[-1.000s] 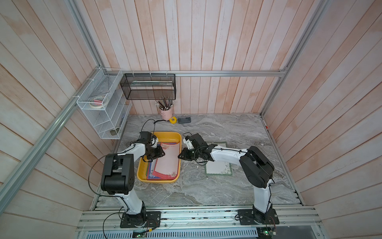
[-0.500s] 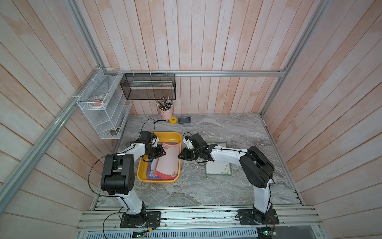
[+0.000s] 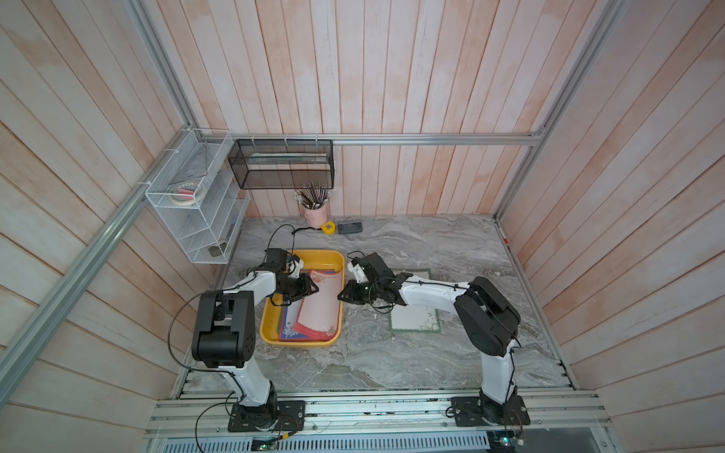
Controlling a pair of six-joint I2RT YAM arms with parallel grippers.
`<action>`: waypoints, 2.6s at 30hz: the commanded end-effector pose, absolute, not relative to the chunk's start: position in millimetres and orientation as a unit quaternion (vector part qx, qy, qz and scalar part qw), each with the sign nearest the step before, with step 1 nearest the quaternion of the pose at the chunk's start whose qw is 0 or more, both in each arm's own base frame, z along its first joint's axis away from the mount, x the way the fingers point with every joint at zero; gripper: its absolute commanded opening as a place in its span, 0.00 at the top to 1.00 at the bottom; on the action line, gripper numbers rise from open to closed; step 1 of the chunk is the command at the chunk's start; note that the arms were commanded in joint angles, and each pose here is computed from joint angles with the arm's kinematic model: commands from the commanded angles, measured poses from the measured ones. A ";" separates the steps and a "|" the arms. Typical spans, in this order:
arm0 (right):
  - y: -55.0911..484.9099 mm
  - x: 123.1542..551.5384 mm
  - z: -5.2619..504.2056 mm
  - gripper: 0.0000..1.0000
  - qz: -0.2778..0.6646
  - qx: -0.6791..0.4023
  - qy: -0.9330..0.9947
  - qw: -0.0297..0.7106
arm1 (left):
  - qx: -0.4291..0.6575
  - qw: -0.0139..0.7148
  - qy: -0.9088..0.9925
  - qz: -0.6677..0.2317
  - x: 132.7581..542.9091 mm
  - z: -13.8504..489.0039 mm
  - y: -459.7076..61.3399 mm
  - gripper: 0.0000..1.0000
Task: Take out the stationery paper from the storage box
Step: Pick up the stationery paper from the storage box.
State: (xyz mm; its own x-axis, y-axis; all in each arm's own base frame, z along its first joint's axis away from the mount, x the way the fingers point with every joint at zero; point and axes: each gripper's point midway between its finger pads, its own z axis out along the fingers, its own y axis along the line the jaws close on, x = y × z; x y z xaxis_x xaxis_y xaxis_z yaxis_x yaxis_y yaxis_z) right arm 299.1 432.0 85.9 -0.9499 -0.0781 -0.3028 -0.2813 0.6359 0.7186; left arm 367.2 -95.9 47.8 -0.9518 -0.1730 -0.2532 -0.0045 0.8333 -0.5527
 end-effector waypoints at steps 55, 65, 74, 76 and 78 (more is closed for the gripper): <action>423.9 335.3 188.2 0.39 0.404 -0.141 0.859 0.280 | 0.072 0.458 0.844 -0.269 385.5 248.4 -87.0 1.00; 403.7 323.5 282.1 0.36 0.440 -0.195 0.770 0.418 | 0.166 0.604 0.734 -0.263 352.9 364.9 -105.9 1.00; 331.8 263.1 380.2 0.34 0.426 -0.270 0.584 0.636 | 0.307 0.700 0.574 -0.293 286.4 461.9 -142.1 1.00; 311.8 243.1 396.4 0.30 0.414 -0.283 0.534 0.680 | 0.339 0.707 0.536 -0.312 267.4 477.1 -150.3 1.00; 296.9 225.2 408.1 0.28 0.401 -0.299 0.494 0.712 | 0.368 0.710 0.500 -0.332 249.8 488.3 -157.4 1.00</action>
State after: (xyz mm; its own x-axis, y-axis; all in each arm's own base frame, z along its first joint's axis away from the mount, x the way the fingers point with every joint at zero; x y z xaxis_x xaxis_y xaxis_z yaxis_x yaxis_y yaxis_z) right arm 244.0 315.8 368.9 -0.0686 0.2167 -0.9738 -0.8622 0.4782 0.1672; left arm 285.5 -142.5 455.5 0.1342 -0.0777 -0.9879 0.7726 0.6325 0.0552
